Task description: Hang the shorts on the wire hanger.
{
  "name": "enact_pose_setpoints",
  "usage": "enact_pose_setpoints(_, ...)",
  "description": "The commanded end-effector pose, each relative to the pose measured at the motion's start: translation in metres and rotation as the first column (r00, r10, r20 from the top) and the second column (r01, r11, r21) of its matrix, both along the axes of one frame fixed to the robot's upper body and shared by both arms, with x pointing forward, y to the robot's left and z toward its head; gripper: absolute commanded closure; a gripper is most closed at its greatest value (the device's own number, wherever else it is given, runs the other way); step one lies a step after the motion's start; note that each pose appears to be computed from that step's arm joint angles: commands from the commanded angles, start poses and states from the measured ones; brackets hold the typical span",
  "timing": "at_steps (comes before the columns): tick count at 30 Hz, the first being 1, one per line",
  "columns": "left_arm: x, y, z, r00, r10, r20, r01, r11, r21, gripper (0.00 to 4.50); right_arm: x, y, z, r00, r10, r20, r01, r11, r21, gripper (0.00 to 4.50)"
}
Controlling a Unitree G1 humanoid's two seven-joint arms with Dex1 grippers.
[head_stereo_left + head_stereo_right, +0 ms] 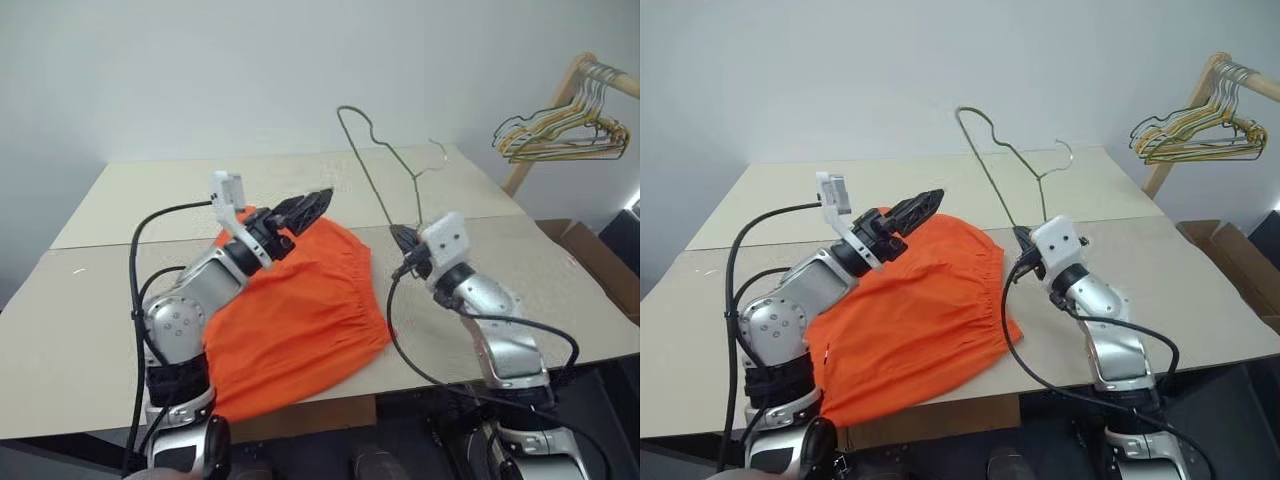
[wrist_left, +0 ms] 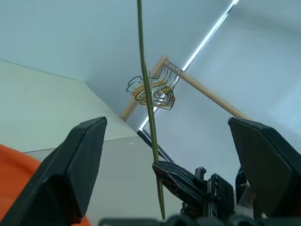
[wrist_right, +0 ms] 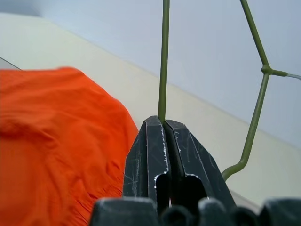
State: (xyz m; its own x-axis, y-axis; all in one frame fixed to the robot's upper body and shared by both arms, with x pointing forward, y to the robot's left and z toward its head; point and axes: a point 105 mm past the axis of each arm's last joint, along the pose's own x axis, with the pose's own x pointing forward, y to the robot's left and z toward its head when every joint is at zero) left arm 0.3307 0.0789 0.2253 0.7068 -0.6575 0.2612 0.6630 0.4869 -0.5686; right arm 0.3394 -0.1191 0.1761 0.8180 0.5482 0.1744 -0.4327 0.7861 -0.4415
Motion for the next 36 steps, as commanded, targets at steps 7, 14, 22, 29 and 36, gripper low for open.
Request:
enact_pose_setpoints(7, 0.005, -0.009, 0.03, 0.997, -0.008, 0.075, 0.013, 0.998, -0.055, 0.0, -0.03, 0.032, 0.026, 0.959, 0.178, 0.221, -0.172, 0.984, -0.046, 4.49)
enact_pose_setpoints(14, 0.007, -0.012, 0.029, 0.995, 0.011, 0.099, -0.009, 1.0, -0.022, 1.51, -0.03, 0.035, 0.017, 0.961, 0.179, 0.21, -0.166, 0.983, -0.075, 4.5)
enact_pose_setpoints(22, 0.007, -0.017, 0.024, 0.993, 0.024, 0.118, -0.028, 0.999, 0.033, 4.1, -0.032, 0.039, 0.011, 0.961, 0.209, 0.184, -0.195, 0.977, -0.09, 4.5)
enact_pose_setpoints(29, 0.008, -0.017, 0.017, 0.981, 0.085, 0.172, -0.108, 0.986, 0.128, 4.49, -0.029, 0.039, 0.008, 0.963, 0.194, 0.186, -0.176, 0.978, -0.111, 4.25)
enact_pose_setpoints(36, 0.007, -0.009, 0.017, 0.944, 0.109, 0.312, -0.191, 0.951, 0.245, 4.5, -0.029, 0.03, 0.011, 0.961, 0.199, 0.192, -0.174, 0.975, -0.138, 2.15)
